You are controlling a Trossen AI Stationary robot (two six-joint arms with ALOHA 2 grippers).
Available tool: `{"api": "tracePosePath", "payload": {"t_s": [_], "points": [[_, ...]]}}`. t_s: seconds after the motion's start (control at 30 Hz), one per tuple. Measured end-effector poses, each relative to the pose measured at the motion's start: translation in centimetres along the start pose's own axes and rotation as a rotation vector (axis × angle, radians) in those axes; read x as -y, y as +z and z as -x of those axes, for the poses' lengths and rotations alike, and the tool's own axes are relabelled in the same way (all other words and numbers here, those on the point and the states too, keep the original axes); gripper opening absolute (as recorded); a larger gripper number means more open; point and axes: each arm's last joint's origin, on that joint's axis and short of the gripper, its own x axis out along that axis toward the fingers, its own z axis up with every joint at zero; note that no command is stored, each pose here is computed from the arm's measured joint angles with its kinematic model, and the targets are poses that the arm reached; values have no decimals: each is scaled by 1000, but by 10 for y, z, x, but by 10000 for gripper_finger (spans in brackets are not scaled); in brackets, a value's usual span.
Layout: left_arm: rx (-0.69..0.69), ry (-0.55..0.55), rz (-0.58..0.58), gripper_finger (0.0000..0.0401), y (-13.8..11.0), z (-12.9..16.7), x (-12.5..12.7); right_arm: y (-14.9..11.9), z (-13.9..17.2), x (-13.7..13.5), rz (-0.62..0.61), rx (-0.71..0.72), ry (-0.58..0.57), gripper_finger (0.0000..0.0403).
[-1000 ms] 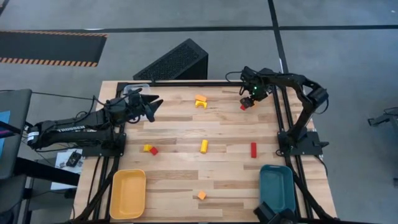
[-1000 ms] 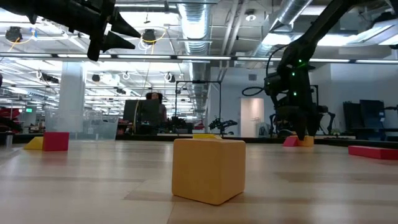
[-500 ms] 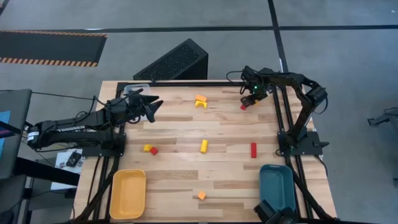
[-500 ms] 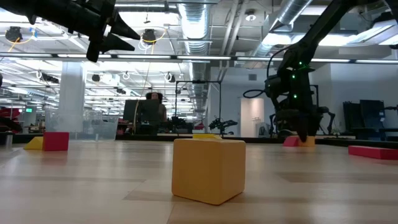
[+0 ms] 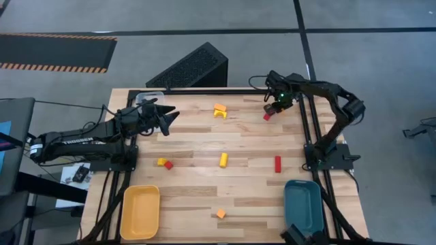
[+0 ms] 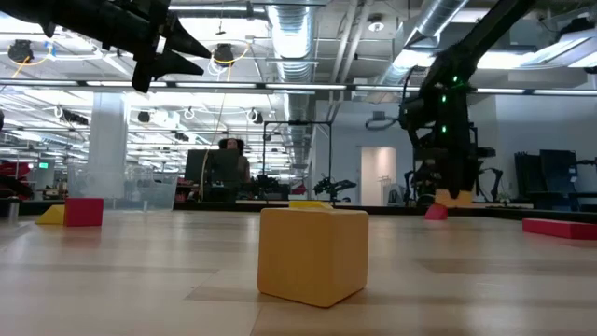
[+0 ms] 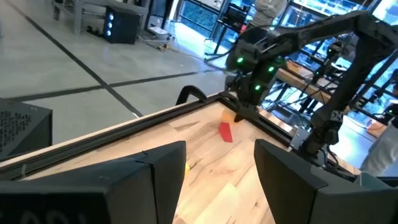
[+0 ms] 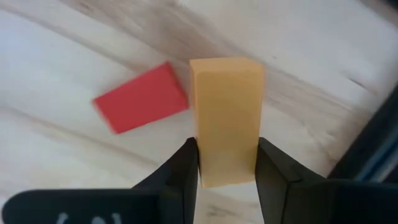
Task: Sort & place blocks by color
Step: Put the top right orange block in the dark green bin
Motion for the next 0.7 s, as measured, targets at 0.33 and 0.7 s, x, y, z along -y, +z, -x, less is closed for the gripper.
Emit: {"api": "tracePosePath", "payload": {"t_s": [0.33, 0.7], "points": [[-23, -56, -63, 183, -1, 0, 2, -51, 70, -19, -69, 127, 61, 127], [-100, -198, -136, 183, -5, 1, 5, -128, 112, -76, -189, 159, 206, 128]]}}
